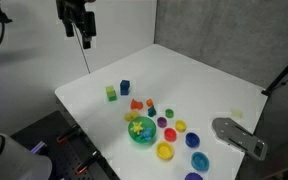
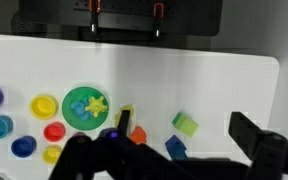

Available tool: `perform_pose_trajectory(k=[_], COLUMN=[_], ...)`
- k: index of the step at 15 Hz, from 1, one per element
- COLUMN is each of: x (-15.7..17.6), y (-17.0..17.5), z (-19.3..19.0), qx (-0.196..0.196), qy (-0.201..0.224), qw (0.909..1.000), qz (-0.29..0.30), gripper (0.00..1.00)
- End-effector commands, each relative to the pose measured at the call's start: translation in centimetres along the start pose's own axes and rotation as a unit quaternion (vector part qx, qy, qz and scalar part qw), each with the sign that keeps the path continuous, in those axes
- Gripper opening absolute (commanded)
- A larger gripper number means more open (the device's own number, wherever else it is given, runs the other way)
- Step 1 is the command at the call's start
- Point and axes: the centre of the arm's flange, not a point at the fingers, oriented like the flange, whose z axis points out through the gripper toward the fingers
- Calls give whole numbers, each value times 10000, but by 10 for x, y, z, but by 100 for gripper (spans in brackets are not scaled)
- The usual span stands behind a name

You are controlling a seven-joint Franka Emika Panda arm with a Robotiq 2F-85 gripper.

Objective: Put the green toy animal in the bowl

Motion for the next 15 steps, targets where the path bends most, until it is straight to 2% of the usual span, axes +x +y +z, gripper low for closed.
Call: perform_pose_trajectory(k=[1,8,15], x=[0,3,39], y=[0,-1,-4], z=[0,4,36], qx=[0,-68,-281], qy=[7,55,306], qw=[10000,10000,9991], qz=[-1,-5,-12], gripper=[100,100,100])
